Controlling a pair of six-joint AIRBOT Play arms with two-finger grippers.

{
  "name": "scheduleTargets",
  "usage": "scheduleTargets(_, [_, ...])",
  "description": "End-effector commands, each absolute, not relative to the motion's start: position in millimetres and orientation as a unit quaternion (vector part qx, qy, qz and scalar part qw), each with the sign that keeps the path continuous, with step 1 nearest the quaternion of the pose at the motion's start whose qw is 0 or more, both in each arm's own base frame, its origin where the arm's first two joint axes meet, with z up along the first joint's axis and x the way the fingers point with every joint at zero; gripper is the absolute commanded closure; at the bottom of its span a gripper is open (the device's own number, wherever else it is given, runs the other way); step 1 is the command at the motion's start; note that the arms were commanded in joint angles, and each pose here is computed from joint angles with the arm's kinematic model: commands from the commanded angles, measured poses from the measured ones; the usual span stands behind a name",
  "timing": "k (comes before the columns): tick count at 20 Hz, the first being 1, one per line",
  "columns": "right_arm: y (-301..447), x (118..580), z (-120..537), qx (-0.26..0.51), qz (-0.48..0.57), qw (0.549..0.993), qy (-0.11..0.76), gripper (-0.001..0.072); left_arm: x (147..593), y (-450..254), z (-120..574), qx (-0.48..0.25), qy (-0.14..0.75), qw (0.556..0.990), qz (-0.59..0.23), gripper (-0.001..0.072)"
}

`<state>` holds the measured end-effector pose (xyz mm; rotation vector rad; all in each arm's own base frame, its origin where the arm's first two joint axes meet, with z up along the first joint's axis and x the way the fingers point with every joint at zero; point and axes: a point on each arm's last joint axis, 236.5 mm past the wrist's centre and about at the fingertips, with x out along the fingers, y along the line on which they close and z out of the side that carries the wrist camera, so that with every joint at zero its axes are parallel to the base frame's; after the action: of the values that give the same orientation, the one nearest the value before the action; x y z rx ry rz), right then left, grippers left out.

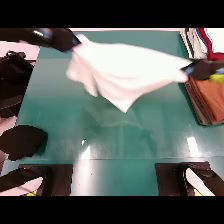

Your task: Fold the shirts.

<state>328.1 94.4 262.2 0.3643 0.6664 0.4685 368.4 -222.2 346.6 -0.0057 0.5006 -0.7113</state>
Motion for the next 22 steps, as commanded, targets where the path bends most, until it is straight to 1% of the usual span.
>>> scheduleTargets(1, [86,286,357,0.150,0.210,0.941,0.218,0.0691,294,-189,453,-0.006,0.085,0.938,-0.335,0.0679])
scheduleTargets(3, [88,282,371,0.150,0.214,0.941,0.216,0.0691,284,-184,464,-0.007,0.067,0.940,-0.333,0.0679])
scheduleTargets(5, [96,291,366,0.152,0.230,0.932,0.236,0.0691,294,-188,445,-0.001,0.097,0.938,-0.333,0.0679])
scheduleTargets(6, [103,299,355,0.156,0.242,0.923,0.253,0.0691,307,-191,425,0.006,0.128,0.935,-0.330,0.0679])
scheduleTargets(8, [119,318,315,0.160,0.259,0.901,0.309,0.0691,334,-201,364,0.015,0.214,0.920,-0.329,0.0679])
scheduleTargets(11, [121,337,207,0.098,0.215,0.869,0.434,0.0691,353,-212,242,0.028,0.364,0.872,-0.327,0.0679])
scheduleTargets(13, [124,334,156,0.084,0.199,0.843,0.493,0.0691,337,-223,161,0.047,0.447,0.828,-0.336,0.0679])
scheduleTargets(15, [125,332,130,0.090,0.194,0.829,0.516,0.0691,299,-242,92,0.066,0.515,0.775,-0.359,0.0678])
scheduleTargets(17, [121,331,119,0.096,0.187,0.825,0.525,0.0691,259,-262,46,0.081,0.552,0.736,-0.384,0.0676])
scheduleTargets(18, [119,331,116,0.101,0.185,0.823,0.528,0.0691,247,-271,33,0.081,0.557,0.728,-0.393,0.0675])
scheduleTargets(19, [116,331,115,0.103,0.181,0.823,0.529,0.0691,242,-279,29,0.073,0.555,0.726,-0.400,0.0575])
scheduleTargets(20, [114,332,116,0.106,0.178,0.824,0.527,0.0691,243,-285,32,0.060,0.548,0.730,-0.404,0.0203])
scheduleTargets(21, [111,333,116,0.108,0.175,0.825,0.527,0.0691,252,-288,41,0.040,0.539,0.742,-0.396,-0.0012])
scheduleTargets(22, [109,334,116,0.110,0.172,0.826,0.526,0.0691,263,-284,53,0.031,0.531,0.753,-0.386,0.0002])
